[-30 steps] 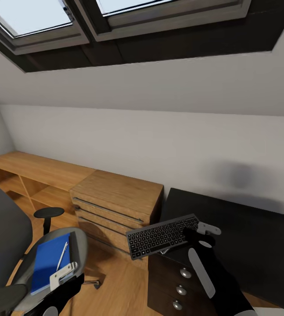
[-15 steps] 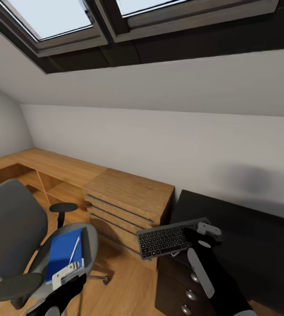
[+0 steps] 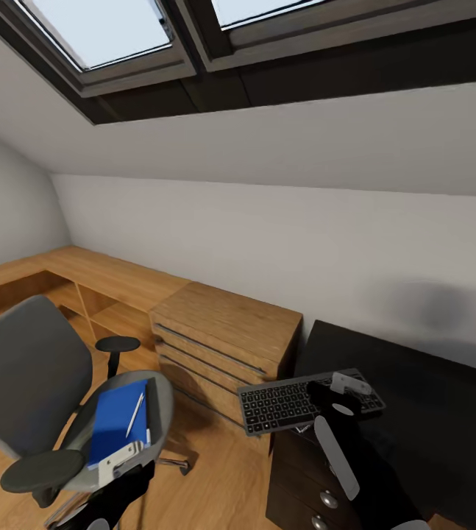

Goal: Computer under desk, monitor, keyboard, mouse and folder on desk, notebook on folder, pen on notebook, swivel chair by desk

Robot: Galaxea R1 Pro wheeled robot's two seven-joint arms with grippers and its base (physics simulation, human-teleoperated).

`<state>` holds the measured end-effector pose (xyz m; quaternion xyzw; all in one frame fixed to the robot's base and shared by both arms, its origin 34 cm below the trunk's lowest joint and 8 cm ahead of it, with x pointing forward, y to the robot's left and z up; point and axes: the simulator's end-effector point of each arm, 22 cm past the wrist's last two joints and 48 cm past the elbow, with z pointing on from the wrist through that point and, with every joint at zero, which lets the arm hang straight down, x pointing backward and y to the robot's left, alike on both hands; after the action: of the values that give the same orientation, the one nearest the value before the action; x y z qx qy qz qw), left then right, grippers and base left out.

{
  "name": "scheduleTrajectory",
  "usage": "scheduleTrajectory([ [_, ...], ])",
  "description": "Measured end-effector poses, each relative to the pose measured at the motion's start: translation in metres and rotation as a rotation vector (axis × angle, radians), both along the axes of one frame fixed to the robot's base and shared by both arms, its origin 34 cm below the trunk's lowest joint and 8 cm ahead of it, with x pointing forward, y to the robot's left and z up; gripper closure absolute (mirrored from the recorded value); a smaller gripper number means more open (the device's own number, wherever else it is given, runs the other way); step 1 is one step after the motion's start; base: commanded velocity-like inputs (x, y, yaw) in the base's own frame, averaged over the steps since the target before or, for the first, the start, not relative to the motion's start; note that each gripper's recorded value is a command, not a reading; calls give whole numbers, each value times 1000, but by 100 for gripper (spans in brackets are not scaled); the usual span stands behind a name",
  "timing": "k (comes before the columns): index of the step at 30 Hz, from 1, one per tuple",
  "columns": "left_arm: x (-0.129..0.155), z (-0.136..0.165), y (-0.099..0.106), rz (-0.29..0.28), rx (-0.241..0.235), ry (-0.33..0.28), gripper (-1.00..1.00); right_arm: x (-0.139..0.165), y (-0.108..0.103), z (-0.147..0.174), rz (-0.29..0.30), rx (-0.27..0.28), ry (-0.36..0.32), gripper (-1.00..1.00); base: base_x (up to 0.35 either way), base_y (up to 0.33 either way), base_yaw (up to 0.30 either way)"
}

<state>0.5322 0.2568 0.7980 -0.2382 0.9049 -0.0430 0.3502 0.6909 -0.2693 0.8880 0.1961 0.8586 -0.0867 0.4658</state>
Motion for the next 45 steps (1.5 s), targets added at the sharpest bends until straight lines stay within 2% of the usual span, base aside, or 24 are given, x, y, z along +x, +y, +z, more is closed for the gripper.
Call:
scheduleTrajectory([
  [22,0,-1,-5,-10,-4,2,-100,0,-1,-2,-2,0,2,-100,-8,81,1],
  [27,-2,-2,-17,-39,-3,5,-100,0,-1,-3,-3,0,4,-100,0,156,-12],
  [37,-4,-3,-28,-67,-2,8,-100,-1,-1,-3,-2,2,5,-100,0,267,-198],
  [45,-6,-4,-38,-91,-4,10,-100,-1,-1,-3,-2,2,5,-100,0,74,-168],
])
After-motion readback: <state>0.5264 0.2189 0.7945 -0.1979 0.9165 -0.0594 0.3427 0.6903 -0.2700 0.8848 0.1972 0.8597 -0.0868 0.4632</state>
